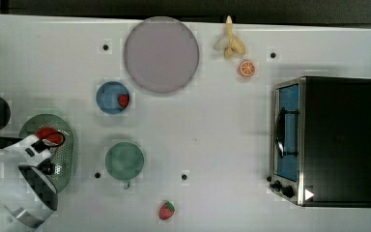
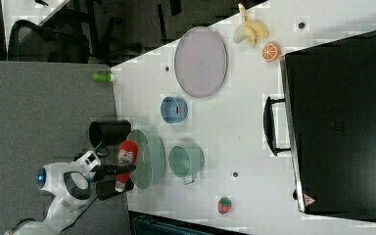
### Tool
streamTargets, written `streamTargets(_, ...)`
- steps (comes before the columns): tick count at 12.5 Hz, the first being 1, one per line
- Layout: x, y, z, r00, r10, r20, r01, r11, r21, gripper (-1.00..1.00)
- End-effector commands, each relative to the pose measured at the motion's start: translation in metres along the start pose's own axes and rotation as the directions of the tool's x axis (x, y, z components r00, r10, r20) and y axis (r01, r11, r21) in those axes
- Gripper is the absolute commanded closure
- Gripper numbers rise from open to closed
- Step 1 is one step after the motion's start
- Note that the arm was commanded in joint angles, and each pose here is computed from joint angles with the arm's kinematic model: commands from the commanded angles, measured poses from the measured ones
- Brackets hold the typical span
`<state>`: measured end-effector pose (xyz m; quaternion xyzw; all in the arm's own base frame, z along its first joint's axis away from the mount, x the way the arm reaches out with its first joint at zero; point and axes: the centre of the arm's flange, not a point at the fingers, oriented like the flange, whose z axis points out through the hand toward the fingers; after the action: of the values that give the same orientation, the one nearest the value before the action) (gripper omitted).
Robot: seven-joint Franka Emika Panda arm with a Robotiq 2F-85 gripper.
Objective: Pick Ketchup from the table and place it in strainer.
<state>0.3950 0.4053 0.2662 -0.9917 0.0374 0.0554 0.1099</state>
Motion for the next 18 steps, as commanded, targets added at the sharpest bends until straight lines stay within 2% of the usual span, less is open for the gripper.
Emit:
streamTargets(1, 0.033, 0.015, -0.001, 0.990, 0.129, -0.052, -0.126, 0.990, 0.057, -1.00)
streamTargets(4, 0.042, 0.019, -0.027, 0.976, 0.195, -0.098, -0.190, 0.980, 0.064, -1.00)
streamTargets(7, 0.054, 0.047, -0.100, 0.951, 0.259, -0.167, -0.271, 0.961, -0.052, -1.00)
streamTargets(9, 0.064, 0.075, -0.169, 0.926, 0.306, -0.220, -0.340, 0.931, -0.133, -1.00)
streamTargets(11, 0.072, 0.113, -0.235, 0.900, 0.368, -0.232, -0.414, 0.890, -0.193, -1.00)
streamTargets(12, 0.077, 0.138, -0.270, 0.876, 0.418, -0.240, -0.465, 0.863, -0.196, -1.00)
streamTargets(14, 0.085, 0.189, -0.337, 0.816, 0.506, -0.280, -0.559, 0.814, -0.156, -1.00)
streamTargets(16, 0.089, 0.242, -0.386, 0.737, 0.597, -0.316, -0.650, 0.754, -0.091, -1.00)
streamTargets(18, 0.089, 0.293, -0.411, 0.666, 0.672, -0.326, -0.720, 0.693, -0.042, -1.00)
